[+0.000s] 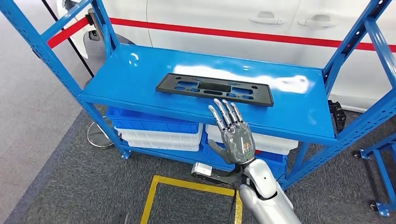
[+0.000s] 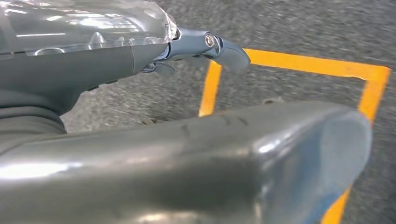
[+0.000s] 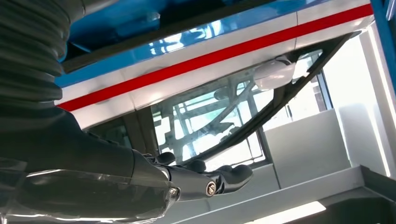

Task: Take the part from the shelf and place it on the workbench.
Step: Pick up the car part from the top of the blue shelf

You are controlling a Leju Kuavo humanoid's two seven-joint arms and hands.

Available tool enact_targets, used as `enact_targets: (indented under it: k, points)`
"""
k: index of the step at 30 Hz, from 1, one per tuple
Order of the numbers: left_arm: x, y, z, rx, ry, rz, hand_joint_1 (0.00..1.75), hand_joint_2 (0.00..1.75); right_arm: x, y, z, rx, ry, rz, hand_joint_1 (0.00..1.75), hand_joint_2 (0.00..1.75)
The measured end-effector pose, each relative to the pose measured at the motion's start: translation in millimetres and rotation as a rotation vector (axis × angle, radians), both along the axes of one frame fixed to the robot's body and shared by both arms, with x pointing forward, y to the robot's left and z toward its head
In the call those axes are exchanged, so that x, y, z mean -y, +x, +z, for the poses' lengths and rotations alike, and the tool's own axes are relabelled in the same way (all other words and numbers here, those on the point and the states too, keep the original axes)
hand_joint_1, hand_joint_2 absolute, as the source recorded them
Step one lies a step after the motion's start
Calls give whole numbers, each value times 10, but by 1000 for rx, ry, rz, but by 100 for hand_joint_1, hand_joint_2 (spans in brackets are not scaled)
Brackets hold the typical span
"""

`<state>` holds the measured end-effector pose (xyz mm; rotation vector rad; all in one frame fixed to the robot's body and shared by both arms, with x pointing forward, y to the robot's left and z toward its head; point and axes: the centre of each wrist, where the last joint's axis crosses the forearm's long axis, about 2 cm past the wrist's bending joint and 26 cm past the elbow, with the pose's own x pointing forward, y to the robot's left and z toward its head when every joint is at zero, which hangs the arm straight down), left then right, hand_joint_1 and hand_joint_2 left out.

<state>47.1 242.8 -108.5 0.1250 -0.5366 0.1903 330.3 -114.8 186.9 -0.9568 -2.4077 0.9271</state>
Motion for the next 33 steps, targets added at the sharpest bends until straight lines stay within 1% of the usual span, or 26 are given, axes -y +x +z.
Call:
enact_targets:
  k: [6, 15, 21, 25, 33]
  points:
    - [-4, -53, -6, -11, 2, 2, 0, 0, 32, 62, -62, -20, -18, -42, 0, 175]
    - [-6, -55, -7, -15, 5, 7, 0, 0, 175, 129, -125, -56, -3, -134, 0, 175]
    - [-3, -72, -9, -17, 2, 2, 0, 0, 294, 103, -269, -123, 16, -209, 0, 175]
    - [18, -47, -4, -11, -12, -3, 0, 0, 376, 89, -332, -152, 24, -257, 0, 175]
    - [-12, -40, -7, -11, -6, -18, 0, 0, 463, 40, -437, -184, 13, -306, 0, 175]
